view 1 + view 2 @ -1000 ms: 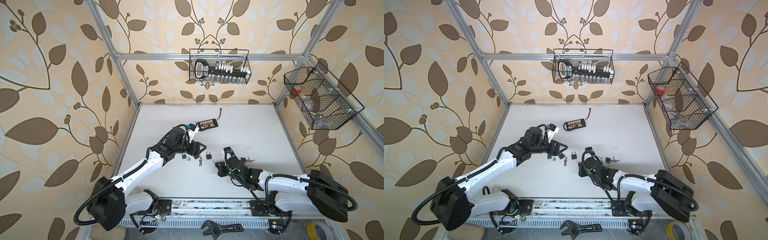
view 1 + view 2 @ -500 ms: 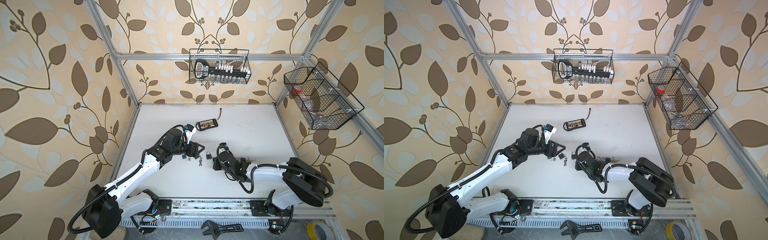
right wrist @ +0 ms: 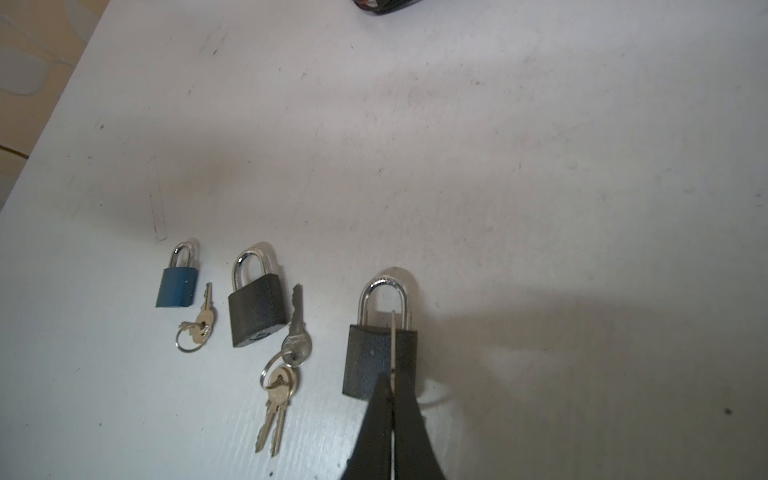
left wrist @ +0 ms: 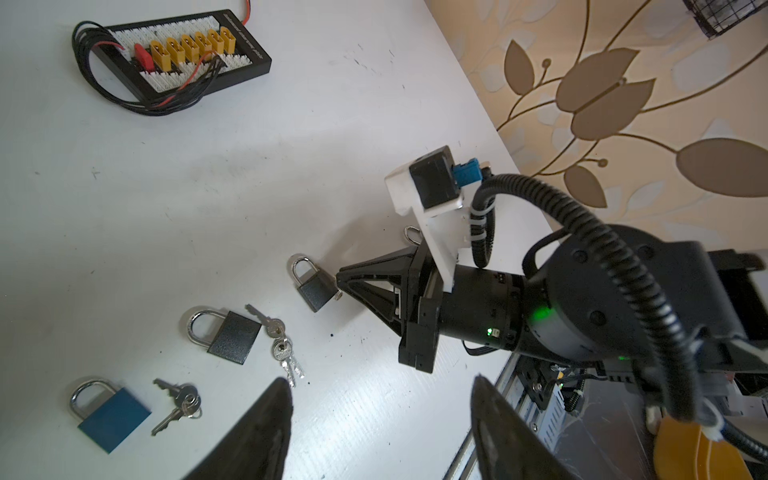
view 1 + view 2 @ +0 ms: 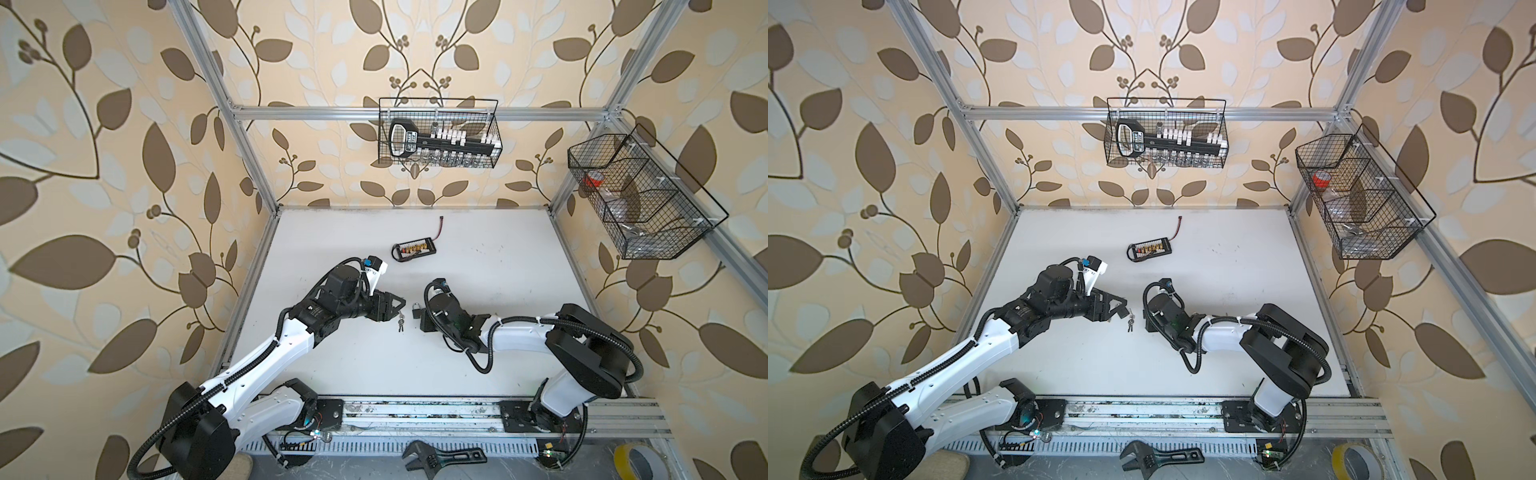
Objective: Lock with the key
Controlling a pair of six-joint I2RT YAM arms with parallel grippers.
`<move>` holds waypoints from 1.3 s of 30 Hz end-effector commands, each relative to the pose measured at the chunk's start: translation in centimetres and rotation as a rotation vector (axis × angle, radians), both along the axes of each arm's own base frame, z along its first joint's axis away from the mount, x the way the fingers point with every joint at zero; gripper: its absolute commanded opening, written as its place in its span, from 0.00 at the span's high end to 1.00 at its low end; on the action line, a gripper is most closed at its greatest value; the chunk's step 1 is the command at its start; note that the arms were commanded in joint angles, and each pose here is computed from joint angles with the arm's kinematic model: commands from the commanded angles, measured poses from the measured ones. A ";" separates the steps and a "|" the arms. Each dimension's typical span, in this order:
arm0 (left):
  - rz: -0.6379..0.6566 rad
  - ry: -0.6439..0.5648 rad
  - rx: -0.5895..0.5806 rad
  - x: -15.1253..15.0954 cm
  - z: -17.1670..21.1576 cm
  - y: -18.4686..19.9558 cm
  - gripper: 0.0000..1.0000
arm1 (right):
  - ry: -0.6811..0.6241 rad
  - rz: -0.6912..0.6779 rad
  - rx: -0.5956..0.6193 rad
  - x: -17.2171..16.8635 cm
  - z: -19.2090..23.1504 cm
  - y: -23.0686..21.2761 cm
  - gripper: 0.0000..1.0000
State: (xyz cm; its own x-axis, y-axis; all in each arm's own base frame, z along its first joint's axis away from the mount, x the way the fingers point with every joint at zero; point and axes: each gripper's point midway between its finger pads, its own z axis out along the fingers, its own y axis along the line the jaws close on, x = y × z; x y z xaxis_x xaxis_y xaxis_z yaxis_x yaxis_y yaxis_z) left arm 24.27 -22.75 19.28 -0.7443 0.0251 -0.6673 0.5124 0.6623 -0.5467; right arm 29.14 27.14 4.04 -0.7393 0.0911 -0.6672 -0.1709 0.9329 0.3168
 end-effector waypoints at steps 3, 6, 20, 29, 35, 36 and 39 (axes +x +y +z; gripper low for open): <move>0.014 0.009 -0.040 -0.4 0.5 0.2 0.33 | 0.000 -0.042 -0.046 0.5 -0.3 -1.1 0.96; 0.018 0.036 -0.031 -1.1 0.1 0.4 0.33 | -0.013 -0.042 -0.040 0.5 0.2 -1.1 0.87; 0.058 0.053 0.003 -3.9 -1.5 2.0 0.33 | -0.167 0.014 0.040 -1.4 7.4 -3.3 0.45; 0.020 0.047 0.011 -4.5 -2.6 -0.1 0.32 | -0.142 -0.106 0.086 -3.1 9.7 -6.8 0.00; -0.051 0.028 0.022 -4.9 -2.8 -3.5 0.32 | -0.041 -0.047 0.034 -5.4 8.7 -8.6 0.05; -0.062 0.032 0.017 -5.0 -3.1 -4.2 0.32 | -0.011 -0.049 0.023 -5.9 8.2 -9.1 0.07; -0.105 0.040 0.009 -5.3 -3.8 -6.2 0.32 | 0.058 -0.043 0.014 -6.9 7.2 -10.3 0.13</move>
State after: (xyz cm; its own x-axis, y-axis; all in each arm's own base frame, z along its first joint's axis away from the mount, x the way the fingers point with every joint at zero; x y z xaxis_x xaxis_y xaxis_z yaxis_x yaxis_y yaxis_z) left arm 17.76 -26.77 13.04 -0.8023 0.1620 -0.5744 0.5226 0.6557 -0.5449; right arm 24.36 18.33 13.93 -0.6820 0.1850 -0.7076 -0.1396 0.9167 0.3743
